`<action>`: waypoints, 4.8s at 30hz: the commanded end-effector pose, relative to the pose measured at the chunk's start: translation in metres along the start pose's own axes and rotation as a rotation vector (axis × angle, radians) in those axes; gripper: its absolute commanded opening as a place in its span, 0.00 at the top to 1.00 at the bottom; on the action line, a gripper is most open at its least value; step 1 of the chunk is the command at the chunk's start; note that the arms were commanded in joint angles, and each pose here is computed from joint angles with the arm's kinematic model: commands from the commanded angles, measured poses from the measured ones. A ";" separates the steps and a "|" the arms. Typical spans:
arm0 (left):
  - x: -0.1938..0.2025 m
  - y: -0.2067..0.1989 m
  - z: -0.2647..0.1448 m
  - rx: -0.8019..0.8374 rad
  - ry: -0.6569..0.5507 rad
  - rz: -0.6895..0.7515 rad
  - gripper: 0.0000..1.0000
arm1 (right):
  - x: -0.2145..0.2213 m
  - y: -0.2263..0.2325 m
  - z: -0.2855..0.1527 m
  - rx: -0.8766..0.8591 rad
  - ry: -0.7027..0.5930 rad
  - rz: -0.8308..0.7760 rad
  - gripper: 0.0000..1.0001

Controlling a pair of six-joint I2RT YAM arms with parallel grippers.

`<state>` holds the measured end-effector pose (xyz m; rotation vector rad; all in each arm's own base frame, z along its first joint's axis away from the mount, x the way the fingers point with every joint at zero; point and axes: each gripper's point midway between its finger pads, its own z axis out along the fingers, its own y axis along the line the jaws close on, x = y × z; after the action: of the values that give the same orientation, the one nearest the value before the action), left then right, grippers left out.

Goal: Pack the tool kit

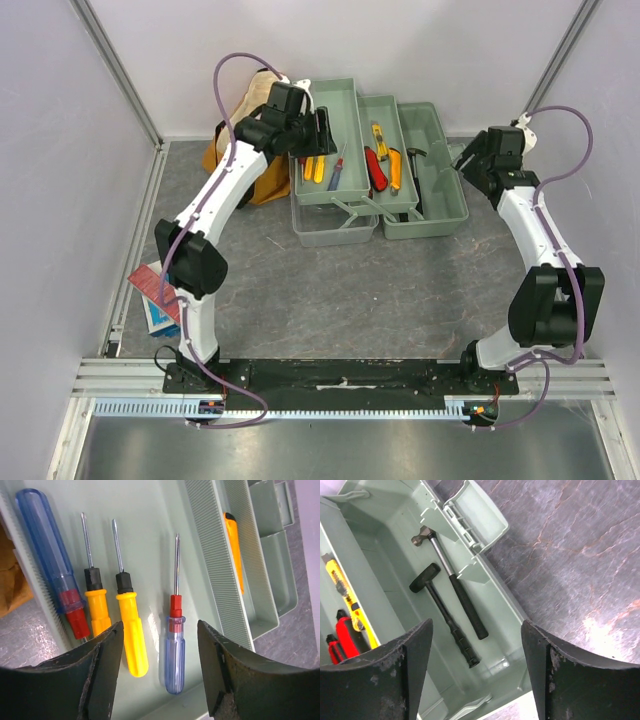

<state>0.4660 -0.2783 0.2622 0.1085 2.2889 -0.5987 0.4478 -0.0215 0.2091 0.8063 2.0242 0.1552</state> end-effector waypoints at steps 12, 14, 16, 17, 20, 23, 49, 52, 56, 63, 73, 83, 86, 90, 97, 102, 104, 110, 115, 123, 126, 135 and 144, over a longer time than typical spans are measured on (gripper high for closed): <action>-0.043 0.093 -0.095 -0.111 -0.208 -0.190 0.40 | 0.004 -0.022 0.034 -0.083 0.082 0.003 0.21; -0.033 0.095 -0.092 -0.097 -0.181 -0.181 0.41 | 0.010 -0.021 0.036 -0.101 0.097 -0.002 0.23; -0.018 0.095 -0.082 -0.070 -0.127 -0.162 0.41 | 0.012 -0.019 0.036 -0.122 0.109 -0.008 0.25; -0.010 0.096 -0.077 -0.063 -0.103 -0.159 0.41 | 0.014 -0.018 0.036 -0.130 0.116 -0.009 0.25; 0.016 0.107 -0.061 -0.089 -0.043 -0.145 0.42 | 0.012 -0.020 0.035 -0.131 0.113 -0.002 0.27; 0.037 0.112 -0.049 -0.105 -0.017 -0.128 0.43 | 0.012 -0.021 0.034 -0.130 0.113 0.006 0.27; 0.078 0.124 0.047 -0.087 0.067 -0.022 0.77 | 0.026 -0.078 0.036 -0.044 0.139 0.207 0.38; 0.070 0.122 0.045 -0.084 0.085 0.013 0.98 | 0.022 -0.083 0.031 -0.015 0.110 0.214 0.39; 0.051 0.118 0.034 -0.103 0.050 0.036 0.98 | 0.014 -0.094 0.027 0.044 0.065 0.216 0.39; 0.005 0.107 -0.007 -0.132 -0.075 0.110 0.98 | 0.031 -0.117 0.034 0.147 0.103 0.217 0.40; -0.037 0.083 -0.049 -0.111 -0.193 0.183 0.98 | 0.081 -0.126 0.037 0.140 0.237 0.249 0.41; -0.056 0.056 -0.065 -0.204 -0.253 0.298 0.98 | 0.107 -0.077 0.039 -0.035 0.287 0.182 0.42; -0.059 0.042 -0.068 -0.238 -0.268 0.351 0.98 | 0.110 -0.070 0.037 -0.035 0.272 0.147 0.42; -0.065 0.021 -0.077 -0.267 -0.303 0.421 0.98 | 0.114 -0.066 0.038 -0.041 0.267 0.132 0.42; -0.073 -0.011 -0.090 -0.270 -0.358 0.505 0.98 | 0.132 -0.043 0.033 -0.092 0.283 0.096 0.43; -0.079 -0.030 -0.100 -0.328 -0.399 0.557 0.98 | 0.143 -0.039 0.031 -0.102 0.297 0.099 0.43; -0.079 -0.039 -0.103 -0.341 -0.410 0.581 0.98 | 0.146 -0.040 0.031 -0.100 0.302 0.097 0.44; -0.072 -0.061 -0.104 -0.383 -0.433 0.652 0.98 | 0.150 -0.042 0.033 -0.089 0.306 0.095 0.43; -0.072 -0.073 -0.103 -0.504 -0.469 0.722 0.98 | 0.160 -0.042 0.036 -0.078 0.328 0.095 0.44; -0.066 -0.097 -0.095 -0.610 -0.504 0.835 0.98 | 0.164 -0.041 0.042 -0.070 0.345 0.085 0.45; -0.061 -0.109 -0.091 -0.630 -0.517 0.872 0.98 | 0.163 -0.040 0.044 -0.063 0.350 0.079 0.45; -0.044 -0.144 -0.072 -0.641 -0.543 0.941 0.98 | 0.168 -0.043 0.045 -0.051 0.368 0.076 0.46; -0.020 -0.162 -0.066 -0.696 -0.536 0.980 0.87 | 0.171 -0.049 0.042 -0.040 0.366 0.073 0.46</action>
<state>0.4206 -0.3786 0.3397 0.7040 1.5829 0.6469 0.4158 0.0271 0.0689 0.8795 2.2204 0.4555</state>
